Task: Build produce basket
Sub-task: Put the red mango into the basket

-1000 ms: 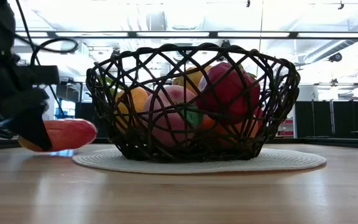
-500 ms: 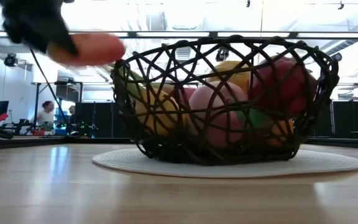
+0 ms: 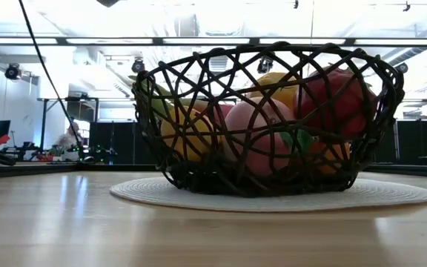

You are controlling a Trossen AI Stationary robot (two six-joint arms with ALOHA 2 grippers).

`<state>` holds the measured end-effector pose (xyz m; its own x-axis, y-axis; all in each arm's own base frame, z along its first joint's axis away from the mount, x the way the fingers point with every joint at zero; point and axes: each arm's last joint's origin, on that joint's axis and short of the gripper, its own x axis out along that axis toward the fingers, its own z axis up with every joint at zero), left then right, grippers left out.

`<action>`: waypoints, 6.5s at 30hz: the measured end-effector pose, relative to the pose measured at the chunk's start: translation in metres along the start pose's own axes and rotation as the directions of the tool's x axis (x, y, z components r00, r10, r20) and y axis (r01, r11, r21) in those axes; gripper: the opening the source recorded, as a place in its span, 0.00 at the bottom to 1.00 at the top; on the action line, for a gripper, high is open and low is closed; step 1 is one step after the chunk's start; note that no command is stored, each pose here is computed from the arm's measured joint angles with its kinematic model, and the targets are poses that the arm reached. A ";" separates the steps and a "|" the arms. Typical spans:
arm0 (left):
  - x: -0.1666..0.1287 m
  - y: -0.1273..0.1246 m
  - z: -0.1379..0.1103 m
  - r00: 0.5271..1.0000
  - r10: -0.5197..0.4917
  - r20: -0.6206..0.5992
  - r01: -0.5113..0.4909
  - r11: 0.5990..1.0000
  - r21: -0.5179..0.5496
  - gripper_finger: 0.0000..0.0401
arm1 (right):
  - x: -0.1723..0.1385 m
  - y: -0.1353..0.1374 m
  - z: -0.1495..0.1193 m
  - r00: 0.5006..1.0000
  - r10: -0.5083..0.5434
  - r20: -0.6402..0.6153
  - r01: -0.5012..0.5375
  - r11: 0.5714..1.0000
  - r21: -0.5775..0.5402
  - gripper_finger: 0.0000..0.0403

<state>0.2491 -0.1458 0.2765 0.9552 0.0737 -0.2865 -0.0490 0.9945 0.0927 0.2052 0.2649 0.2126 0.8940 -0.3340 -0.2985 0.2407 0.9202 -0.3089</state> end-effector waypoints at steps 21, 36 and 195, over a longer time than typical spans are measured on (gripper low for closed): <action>0.068 -0.029 -0.034 0.998 0.040 0.054 -0.049 0.982 0.180 0.56 | 0.073 -0.033 0.084 0.987 0.149 -0.067 -0.159 0.968 -0.195 0.81; 0.070 -0.026 -0.034 0.998 0.046 0.050 -0.055 0.982 0.181 0.56 | 0.093 -0.045 0.086 0.974 0.201 -0.103 -0.218 0.956 -0.196 0.64; 0.164 0.021 0.036 0.925 0.002 -0.379 0.205 0.838 0.505 0.50 | 0.056 -0.123 -0.027 0.878 0.269 -0.396 -0.082 0.899 0.429 0.37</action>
<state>0.4155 -0.1155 0.2653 0.7733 0.0983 -0.6264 0.3022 0.8113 0.5004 0.2151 0.1275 0.2097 0.6998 -0.1267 -0.7030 0.3055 0.9427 0.1342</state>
